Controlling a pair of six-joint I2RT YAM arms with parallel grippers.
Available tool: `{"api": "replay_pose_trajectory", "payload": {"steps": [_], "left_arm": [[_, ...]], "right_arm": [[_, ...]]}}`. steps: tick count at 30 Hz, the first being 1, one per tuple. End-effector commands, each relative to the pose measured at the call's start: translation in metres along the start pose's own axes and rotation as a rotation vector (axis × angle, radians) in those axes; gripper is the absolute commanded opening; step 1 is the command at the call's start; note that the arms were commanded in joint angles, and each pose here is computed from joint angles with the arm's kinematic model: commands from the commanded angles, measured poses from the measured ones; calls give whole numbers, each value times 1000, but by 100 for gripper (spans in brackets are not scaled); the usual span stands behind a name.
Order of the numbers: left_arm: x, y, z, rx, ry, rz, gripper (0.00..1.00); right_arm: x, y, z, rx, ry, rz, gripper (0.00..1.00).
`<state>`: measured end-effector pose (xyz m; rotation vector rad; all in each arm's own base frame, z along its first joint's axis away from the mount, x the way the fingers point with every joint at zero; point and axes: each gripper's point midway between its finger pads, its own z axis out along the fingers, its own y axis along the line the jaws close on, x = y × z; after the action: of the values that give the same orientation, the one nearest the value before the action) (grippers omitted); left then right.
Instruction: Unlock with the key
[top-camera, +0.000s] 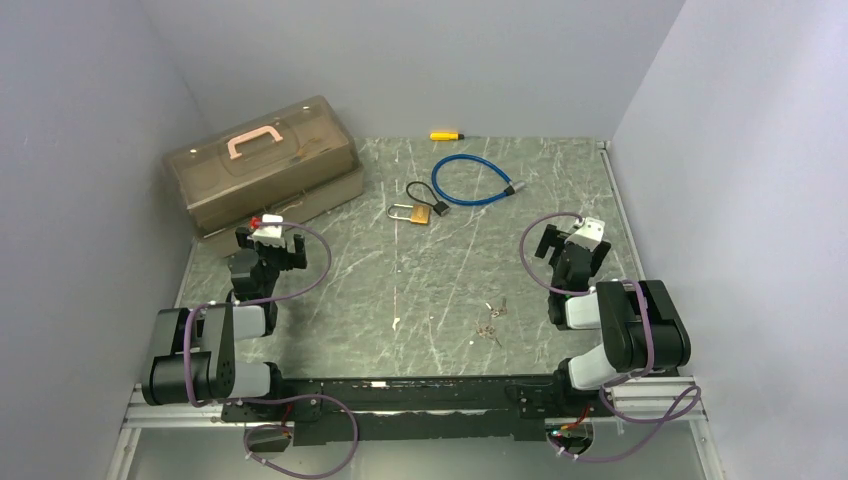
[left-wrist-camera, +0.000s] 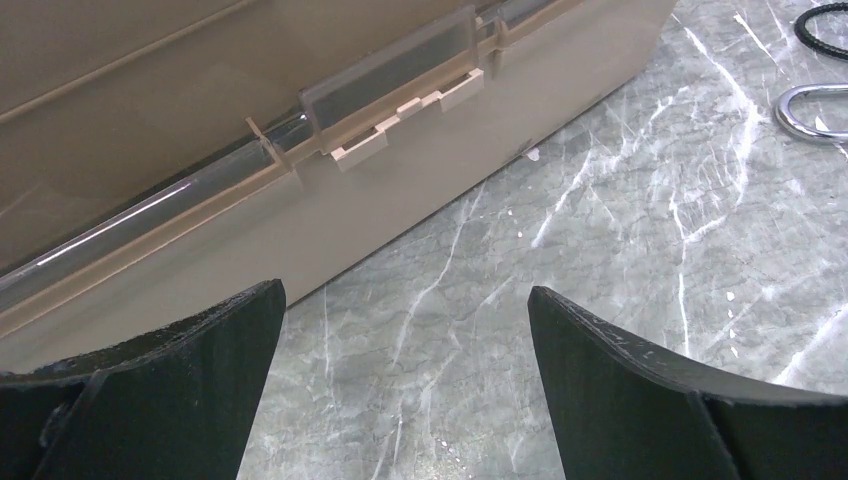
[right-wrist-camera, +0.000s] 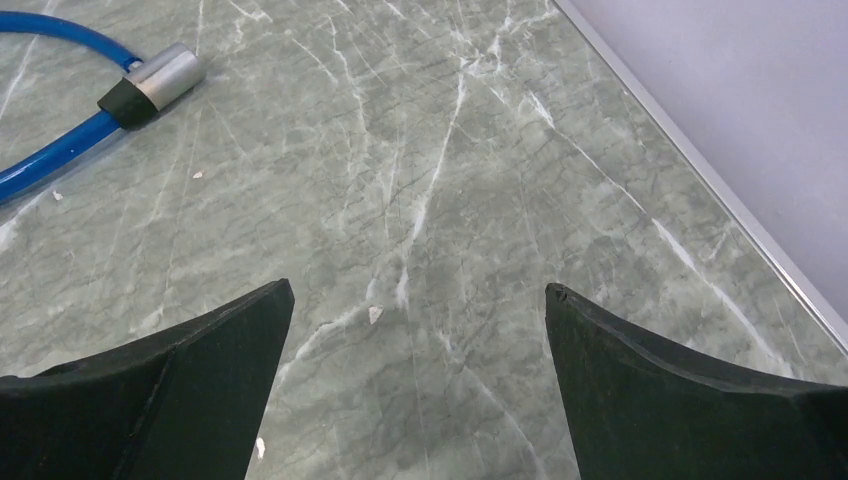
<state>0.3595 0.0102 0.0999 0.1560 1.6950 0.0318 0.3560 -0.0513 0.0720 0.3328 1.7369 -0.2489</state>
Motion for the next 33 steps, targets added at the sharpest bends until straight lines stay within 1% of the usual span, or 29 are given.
{"api": "replay_pose_trajectory", "payload": {"steps": [1,4,5,6,7,8,9,10,11,12,13,15,16,17,18,19,20,22,24,29,30,33], "left_arm": [[-18,4,5,-14,-58,-5,99],[-18,4,5,-13,-57,-3,99],[-18,4,6,-13,-53,-3,99],[-19,4,6,-12,-54,-5,99],[-19,3,5,-12,-58,-5,99],[-20,4,5,-13,-63,-5,99],[-20,3,6,-9,-58,-7,99],[-26,4,9,-4,-51,-5,99],[-35,2,15,26,-40,2,99],[-37,-1,22,66,34,9,99],[-47,-3,29,108,103,17,99],[-47,-10,34,191,292,-13,99],[-47,-13,33,226,368,-28,99],[-50,-15,32,253,427,-36,99],[-49,-17,25,272,495,-49,99],[-54,-18,23,285,518,-59,99],[-60,-19,21,296,530,-63,99],[-71,-23,13,323,527,-67,99],[-83,-34,0,380,502,-82,99],[-104,-66,-39,551,442,-106,99],[-109,-69,-45,575,440,-97,99],[-121,-70,-61,603,446,-61,99]], "right_arm": [[-25,7,5,-20,-74,26,100],[-33,3,2,11,-103,27,100],[-36,7,1,-3,-96,17,100],[-45,8,1,14,-103,6,100],[-50,4,0,66,-68,1,100],[-53,5,2,91,-8,12,100],[-59,7,4,104,33,49,100],[-78,14,8,106,47,109,100],[-84,22,9,84,80,139,100],[-90,27,9,84,102,206,100],[-96,30,8,100,115,306,100],[-99,43,4,57,176,458,100],[-107,57,3,-40,182,507,100],[-115,74,-1,-159,174,520,100],[-124,87,-3,-252,152,507,100],[-129,102,-6,-323,148,481,100],[-132,116,-6,-342,164,429,100],[-128,144,-1,-321,228,271,100],[-121,174,5,-333,271,172,100],[-124,248,16,-455,284,80,100],[-114,260,20,-466,319,50,100],[-98,293,37,-494,371,9,100]]}}
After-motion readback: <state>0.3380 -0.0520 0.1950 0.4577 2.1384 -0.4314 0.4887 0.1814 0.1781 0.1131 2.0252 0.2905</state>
